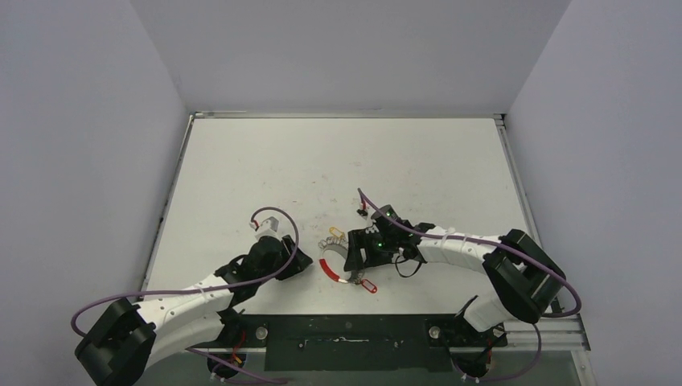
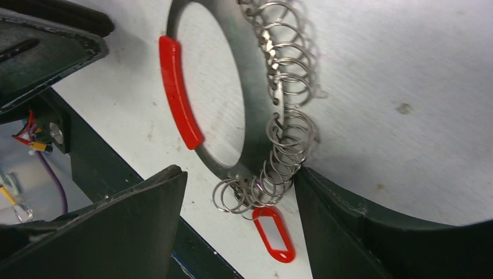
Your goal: Put the keys on the keyring
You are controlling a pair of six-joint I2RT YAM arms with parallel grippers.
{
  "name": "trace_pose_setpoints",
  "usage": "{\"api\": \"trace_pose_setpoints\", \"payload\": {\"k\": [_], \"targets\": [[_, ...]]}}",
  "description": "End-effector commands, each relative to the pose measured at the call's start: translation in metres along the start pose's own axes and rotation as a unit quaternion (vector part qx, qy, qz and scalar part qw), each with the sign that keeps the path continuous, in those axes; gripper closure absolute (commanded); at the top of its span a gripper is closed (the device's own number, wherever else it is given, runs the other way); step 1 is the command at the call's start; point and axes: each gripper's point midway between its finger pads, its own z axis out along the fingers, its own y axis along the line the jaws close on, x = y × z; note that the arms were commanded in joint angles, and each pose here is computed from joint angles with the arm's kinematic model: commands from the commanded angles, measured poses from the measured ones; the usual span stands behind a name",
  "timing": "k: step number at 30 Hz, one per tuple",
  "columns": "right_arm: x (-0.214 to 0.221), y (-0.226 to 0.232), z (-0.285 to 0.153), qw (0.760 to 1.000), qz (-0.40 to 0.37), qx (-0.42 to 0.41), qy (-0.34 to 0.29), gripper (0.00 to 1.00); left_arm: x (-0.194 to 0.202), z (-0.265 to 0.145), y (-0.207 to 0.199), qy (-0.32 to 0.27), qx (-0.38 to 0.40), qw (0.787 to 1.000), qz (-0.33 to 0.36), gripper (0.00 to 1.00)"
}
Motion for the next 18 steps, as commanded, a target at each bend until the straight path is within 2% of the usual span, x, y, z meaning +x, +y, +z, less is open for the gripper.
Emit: {"api": "trace_pose_setpoints", "payload": {"k": [1,7,18], "targets": [[0.006,0.021,0.013,0.999,-0.002,-0.032,0.011,0.31,-0.009,0.001,-0.023,-0.018,0.052,0.998,-0.032,0.55],[0.003,0.045,0.013,0.998,0.001,-0.069,0.003,0.3,-0.008,0.002,-0.026,-0.005,0.051,0.999,-0.018,0.55],[-0.021,0.027,-0.027,0.994,-0.089,0.005,-0.064,0.18,-0.01,-0.004,-0.034,0.006,0.06,0.998,0.035,0.55]]}}
